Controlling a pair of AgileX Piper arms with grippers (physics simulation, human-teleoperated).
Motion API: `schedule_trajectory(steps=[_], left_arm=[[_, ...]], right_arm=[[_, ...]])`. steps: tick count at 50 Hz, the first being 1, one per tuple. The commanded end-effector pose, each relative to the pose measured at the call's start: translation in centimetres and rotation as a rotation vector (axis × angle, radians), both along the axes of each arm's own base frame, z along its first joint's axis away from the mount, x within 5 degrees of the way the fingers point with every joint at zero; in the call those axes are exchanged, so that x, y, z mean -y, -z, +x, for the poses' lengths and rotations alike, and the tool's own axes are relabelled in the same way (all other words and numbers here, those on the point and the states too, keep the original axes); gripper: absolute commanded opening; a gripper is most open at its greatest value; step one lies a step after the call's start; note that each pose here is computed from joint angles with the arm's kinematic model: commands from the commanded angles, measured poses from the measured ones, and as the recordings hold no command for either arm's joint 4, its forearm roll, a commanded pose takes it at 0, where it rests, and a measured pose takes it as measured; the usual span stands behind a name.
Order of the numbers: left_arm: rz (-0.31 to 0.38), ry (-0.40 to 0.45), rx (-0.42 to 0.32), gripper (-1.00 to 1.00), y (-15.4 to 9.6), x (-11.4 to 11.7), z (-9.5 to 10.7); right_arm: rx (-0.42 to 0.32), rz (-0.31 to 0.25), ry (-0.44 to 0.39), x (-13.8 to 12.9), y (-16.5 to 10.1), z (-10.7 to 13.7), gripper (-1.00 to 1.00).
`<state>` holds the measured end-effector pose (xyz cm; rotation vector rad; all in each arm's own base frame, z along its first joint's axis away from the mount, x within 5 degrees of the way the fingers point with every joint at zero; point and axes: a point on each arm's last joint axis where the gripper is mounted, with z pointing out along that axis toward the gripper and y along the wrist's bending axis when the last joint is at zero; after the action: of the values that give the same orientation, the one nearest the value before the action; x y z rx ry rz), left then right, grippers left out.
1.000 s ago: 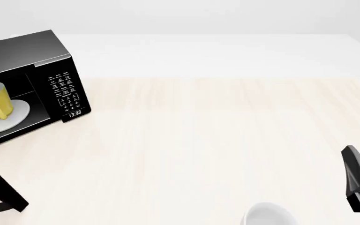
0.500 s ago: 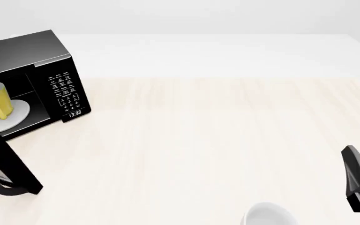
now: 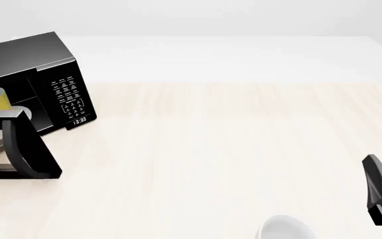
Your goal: Put the yellow and white mug in the microwave and close it.
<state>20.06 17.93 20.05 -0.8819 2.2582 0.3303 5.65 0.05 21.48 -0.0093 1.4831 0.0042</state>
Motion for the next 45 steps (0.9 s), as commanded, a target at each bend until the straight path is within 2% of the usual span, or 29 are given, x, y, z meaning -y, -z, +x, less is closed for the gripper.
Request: schedule_trajectory(steps=[1, 25, 45], left_arm=[[0.007, 0.023, 0.027, 1.00, -0.6, 0.7, 0.7], [0.029, 0.038, 0.104, 1.00, -2.3, 0.9, 2.4], [0.035, 0.077, 0.134, 1.00, -2.7, 1.1, 4.6]], right_arm=[[0.000, 0.001, 0.001, 0.0, 0.0, 0.0, 1.00], [0.000, 0.001, 0.001, 0.0, 0.0, 0.0, 1.00], [0.000, 0.001, 0.001, 0.0, 0.0, 0.0, 1.00]])
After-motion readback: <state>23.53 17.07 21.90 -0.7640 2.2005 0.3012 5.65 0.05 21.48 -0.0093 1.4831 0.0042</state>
